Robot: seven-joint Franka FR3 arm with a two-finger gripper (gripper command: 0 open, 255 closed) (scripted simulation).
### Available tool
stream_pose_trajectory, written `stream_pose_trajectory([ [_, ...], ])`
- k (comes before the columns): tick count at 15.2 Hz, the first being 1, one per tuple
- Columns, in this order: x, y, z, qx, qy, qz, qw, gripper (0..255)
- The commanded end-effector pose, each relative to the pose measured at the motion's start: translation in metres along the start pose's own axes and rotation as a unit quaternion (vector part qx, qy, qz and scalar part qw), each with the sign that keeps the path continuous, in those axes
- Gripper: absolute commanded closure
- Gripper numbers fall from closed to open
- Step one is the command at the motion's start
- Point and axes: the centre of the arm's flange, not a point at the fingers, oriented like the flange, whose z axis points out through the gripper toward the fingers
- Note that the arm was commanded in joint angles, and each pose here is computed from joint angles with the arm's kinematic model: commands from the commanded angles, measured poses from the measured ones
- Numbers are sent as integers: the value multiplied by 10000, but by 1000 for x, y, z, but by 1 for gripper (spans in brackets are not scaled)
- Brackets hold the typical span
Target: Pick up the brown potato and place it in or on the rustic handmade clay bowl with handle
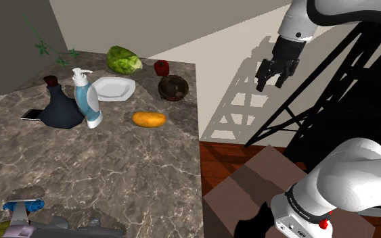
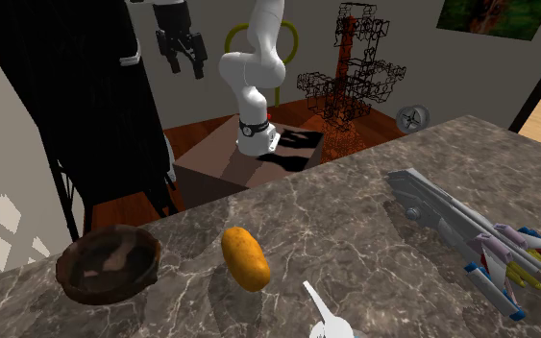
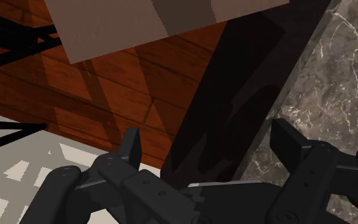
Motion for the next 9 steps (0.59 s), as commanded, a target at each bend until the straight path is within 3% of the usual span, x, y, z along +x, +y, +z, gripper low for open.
stream_pose_trajectory([
  [1, 0, 0, 0, 0, 0, 0, 10000, 0],
  [5, 40, -27, 20, -41, 50, -568, 9984, 0],
  [9, 78, -57, 39, -83, 99, -1134, 9935, 0],
])
